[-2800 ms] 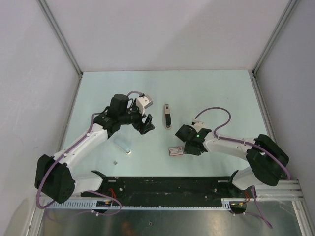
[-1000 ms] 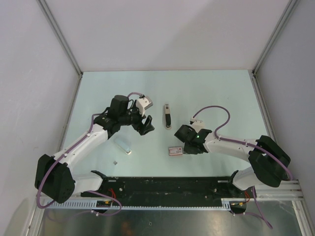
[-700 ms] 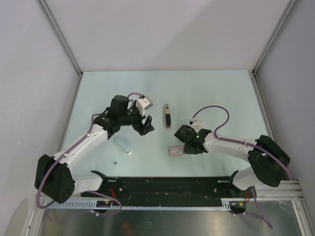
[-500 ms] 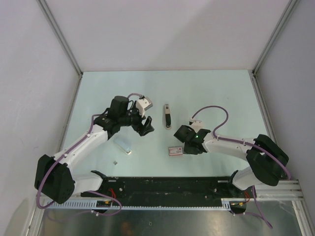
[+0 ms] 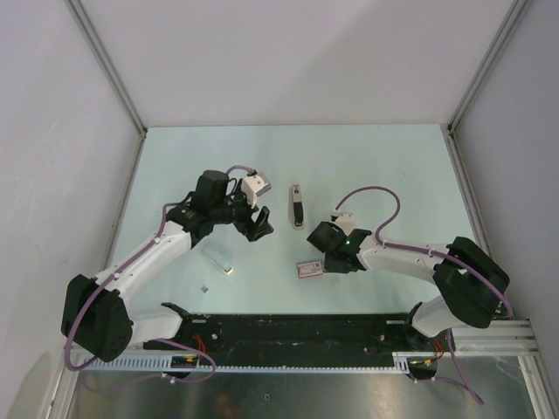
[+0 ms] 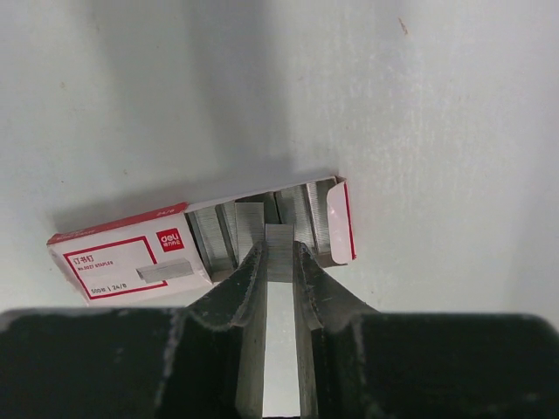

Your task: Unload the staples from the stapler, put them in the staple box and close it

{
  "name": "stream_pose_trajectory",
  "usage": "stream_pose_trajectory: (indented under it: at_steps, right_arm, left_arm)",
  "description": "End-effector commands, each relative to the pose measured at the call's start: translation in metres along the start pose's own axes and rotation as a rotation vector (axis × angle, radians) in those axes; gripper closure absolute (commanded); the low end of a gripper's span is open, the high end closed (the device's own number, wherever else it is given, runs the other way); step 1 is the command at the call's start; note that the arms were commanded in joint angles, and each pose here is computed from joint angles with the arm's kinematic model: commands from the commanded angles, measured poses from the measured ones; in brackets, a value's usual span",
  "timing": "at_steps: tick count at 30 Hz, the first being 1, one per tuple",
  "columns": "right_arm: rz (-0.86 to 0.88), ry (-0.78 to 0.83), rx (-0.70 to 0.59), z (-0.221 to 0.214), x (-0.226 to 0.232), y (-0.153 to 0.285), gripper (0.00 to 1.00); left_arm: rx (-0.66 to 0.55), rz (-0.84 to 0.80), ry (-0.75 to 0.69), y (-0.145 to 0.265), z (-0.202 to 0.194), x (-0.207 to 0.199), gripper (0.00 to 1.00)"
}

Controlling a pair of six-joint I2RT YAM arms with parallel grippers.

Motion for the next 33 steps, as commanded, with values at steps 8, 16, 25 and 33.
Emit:
stream_pose_trajectory:
  at_steps: [8, 16, 25, 33]
  right_arm:
    - [0.066, 0.024, -0.038, 0.012, 0.016, 0.004, 0.91]
    - [0.107, 0.074, -0.049, 0.014, 0.02, 0.005, 0.91]
    - [0.144, 0.172, -0.061, 0.018, 0.023, 0.001, 0.92]
    - [0.135, 0.196, -0.071, 0.022, 0.019, -0.003, 0.93]
  left_arm:
    - [-0.042, -0.022, -0.094, 0.003, 0.008, -0.003, 0.17]
    - [0.082, -0.097, -0.118, -0.036, -0.013, -0.003, 0.16]
    - [0.154, -0.181, -0.153, -0.064, -0.026, -0.004, 0.18]
    - [0.157, -0.201, -0.174, -0.06, -0.026, -0.007, 0.18]
Point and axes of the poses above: each gripper's point midway between its finger pads, its own y axis back along the fingers, its own x axis along the line the jaws close on, z = x × y, the point moved 6 cm from there along y, back along the fingers, and after that the axes turned 4 degrees about y, right-handed, at the moved point
